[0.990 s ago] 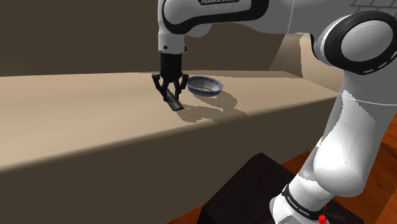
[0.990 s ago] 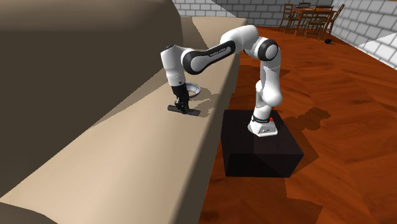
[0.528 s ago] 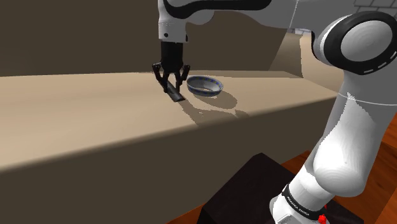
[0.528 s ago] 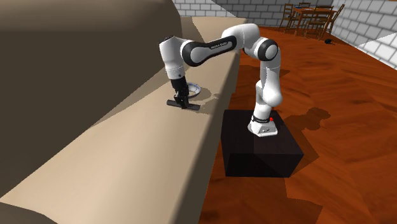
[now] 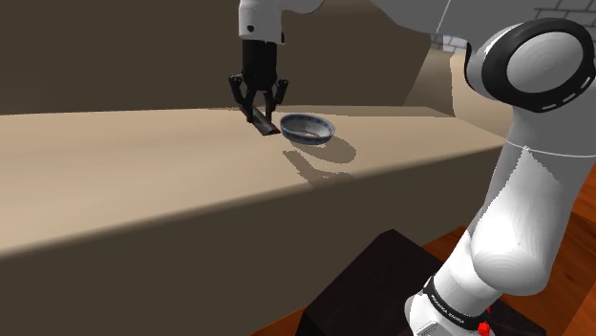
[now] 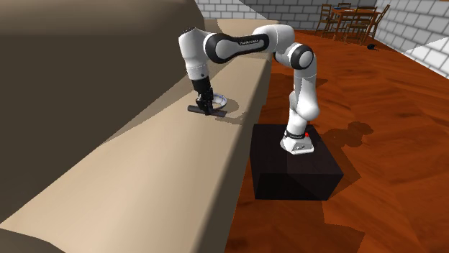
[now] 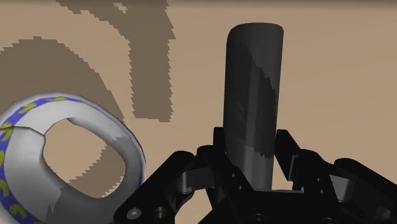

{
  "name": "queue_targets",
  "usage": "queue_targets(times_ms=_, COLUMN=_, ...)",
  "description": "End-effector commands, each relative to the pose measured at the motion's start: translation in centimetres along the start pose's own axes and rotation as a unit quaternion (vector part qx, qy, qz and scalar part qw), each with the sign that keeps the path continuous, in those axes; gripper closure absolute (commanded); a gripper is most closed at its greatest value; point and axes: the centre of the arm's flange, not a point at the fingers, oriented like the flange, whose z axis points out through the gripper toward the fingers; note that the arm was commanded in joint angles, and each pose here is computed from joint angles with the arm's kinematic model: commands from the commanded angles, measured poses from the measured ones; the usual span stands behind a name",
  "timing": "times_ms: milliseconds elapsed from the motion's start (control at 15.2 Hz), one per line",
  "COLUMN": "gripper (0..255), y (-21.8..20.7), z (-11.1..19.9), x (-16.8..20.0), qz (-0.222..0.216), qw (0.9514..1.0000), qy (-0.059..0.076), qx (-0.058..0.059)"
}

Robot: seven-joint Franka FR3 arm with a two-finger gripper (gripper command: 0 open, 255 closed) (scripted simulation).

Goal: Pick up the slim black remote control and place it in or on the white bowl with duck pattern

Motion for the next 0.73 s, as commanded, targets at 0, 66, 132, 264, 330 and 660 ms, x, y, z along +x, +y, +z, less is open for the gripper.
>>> queue_targets(times_ms=0, gripper=255, y=0.0, z=-1.0, x=-0.2, qz=0.000, qw=1.0000, qy=0.000, qx=0.000)
queue_targets(times_ms=66, gripper=255, y=0.0, z=-1.5, x=-0.3, qz=0.000, qw=1.0000, qy=0.000, qx=0.000)
queue_targets(times_ms=132, gripper=255, y=0.0, z=-2.0, x=-0.5, qz=0.000, qw=1.0000, qy=0.000, qx=0.000)
queue_targets(times_ms=264, gripper=255, y=-0.1, z=-3.0, x=-0.7, qz=0.000, qw=1.0000, qy=0.000, qx=0.000)
queue_targets(times_ms=330, gripper=255, y=-0.1, z=-3.6, x=-0.8, qz=0.000, qw=1.0000, qy=0.000, qx=0.000)
queue_targets(times_ms=660, gripper=255, y=-0.1, z=-6.1, x=-1.3, qz=0.000, qw=1.0000, qy=0.000, qx=0.000)
